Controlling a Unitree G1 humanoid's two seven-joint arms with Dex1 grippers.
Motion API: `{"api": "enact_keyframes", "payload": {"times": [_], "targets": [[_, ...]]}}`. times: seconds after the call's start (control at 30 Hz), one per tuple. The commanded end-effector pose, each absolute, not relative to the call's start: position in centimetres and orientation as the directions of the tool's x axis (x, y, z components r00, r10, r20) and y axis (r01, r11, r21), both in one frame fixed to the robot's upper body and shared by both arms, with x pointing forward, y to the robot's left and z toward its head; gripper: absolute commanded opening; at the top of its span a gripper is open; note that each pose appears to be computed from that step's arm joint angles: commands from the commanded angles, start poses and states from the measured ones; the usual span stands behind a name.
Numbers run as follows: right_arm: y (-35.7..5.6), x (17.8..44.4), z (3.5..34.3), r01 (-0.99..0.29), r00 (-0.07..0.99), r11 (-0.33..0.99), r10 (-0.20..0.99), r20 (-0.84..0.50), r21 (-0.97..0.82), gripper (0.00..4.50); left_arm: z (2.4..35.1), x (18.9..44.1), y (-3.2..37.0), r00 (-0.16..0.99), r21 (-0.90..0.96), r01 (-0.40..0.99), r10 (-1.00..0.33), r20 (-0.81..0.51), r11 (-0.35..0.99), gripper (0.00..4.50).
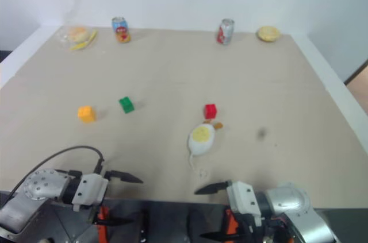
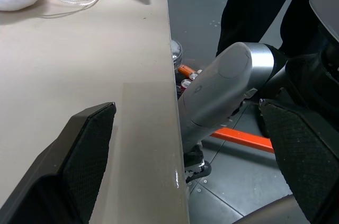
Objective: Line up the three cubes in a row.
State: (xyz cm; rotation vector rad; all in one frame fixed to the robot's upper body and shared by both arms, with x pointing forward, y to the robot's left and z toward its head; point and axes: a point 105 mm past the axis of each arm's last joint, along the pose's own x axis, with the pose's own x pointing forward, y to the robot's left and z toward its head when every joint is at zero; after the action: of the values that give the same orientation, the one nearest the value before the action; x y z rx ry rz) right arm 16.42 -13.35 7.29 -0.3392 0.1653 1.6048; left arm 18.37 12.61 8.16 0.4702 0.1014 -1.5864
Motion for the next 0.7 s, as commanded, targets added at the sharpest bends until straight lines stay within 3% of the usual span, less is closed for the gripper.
{"api": "enact_keyframes", "payload": {"times": [0.03,0.5,0.7], "targets": [[-13.4,16.5,7.7,-0.99,-0.04,-0.079,0.951,-0.305,-0.116,4.5,8.4,17.8,12.4,-0.03,0.241,0.963,-0.935,-0.352,-0.121,4.48],[-13.3,17.0,8.2,-0.99,-0.044,-0.081,0.957,-0.287,-0.116,4.5,9.5,17.9,12.2,-0.067,0.185,0.974,-0.947,-0.314,-0.13,4.48],[-12.8,17.6,10.4,-0.994,-0.013,-0.033,0.981,-0.192,-0.101,4.5,12.4,20.7,12.6,0.03,0.111,0.994,-0.971,-0.239,0.004,4.48]]}}
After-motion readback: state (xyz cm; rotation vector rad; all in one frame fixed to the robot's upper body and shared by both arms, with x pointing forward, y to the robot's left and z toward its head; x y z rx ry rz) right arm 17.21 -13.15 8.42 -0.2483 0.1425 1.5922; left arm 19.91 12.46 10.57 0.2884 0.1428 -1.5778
